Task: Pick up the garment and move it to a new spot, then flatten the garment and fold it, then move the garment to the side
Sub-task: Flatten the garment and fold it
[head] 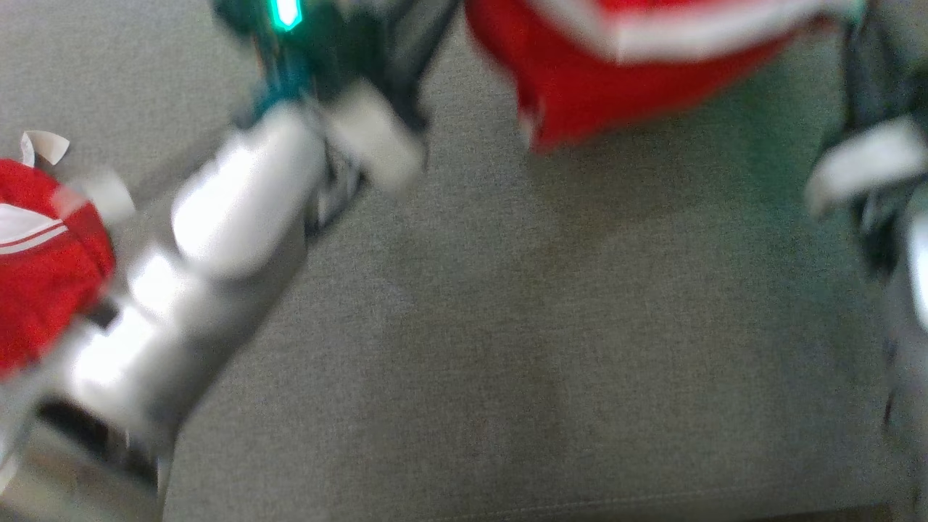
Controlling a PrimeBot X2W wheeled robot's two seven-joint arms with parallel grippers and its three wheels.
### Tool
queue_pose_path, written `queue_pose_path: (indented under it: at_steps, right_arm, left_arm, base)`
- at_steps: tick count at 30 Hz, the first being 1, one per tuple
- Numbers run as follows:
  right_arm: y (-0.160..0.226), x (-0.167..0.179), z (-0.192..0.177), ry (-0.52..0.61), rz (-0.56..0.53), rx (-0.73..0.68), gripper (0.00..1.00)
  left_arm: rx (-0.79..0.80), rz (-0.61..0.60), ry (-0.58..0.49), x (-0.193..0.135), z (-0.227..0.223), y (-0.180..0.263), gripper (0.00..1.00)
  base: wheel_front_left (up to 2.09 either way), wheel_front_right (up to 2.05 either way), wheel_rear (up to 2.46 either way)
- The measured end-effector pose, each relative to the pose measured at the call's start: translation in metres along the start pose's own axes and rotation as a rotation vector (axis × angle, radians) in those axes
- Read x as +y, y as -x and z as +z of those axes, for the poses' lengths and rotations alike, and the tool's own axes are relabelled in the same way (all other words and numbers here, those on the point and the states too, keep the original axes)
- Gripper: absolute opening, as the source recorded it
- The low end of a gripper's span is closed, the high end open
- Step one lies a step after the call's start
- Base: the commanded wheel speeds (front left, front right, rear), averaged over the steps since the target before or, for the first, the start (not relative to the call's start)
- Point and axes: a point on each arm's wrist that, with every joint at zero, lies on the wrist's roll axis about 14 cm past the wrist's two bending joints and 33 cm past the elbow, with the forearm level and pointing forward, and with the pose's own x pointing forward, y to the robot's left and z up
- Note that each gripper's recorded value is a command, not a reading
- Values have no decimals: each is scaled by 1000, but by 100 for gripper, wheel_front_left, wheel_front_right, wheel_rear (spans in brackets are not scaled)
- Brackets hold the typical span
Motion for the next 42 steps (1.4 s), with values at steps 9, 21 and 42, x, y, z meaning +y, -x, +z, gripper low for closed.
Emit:
queue_pose_path:
  at_steps: [9,21,42]
  right_arm:
    - [130,87,-92,-269,85,275,100]
    - [161,125,-67,-213,222,222,100]
    - [122,167,-96,-224,324,320,0]
  left_arm:
    - [198,-7,131,-40,-79,75,0]
    - [126,73,102,-11,-50,77,0]
    - [153,107,88,5,-58,85,0]
  base:
    - [0,0,0]
    - [0,0,0]
    - [0,0,0]
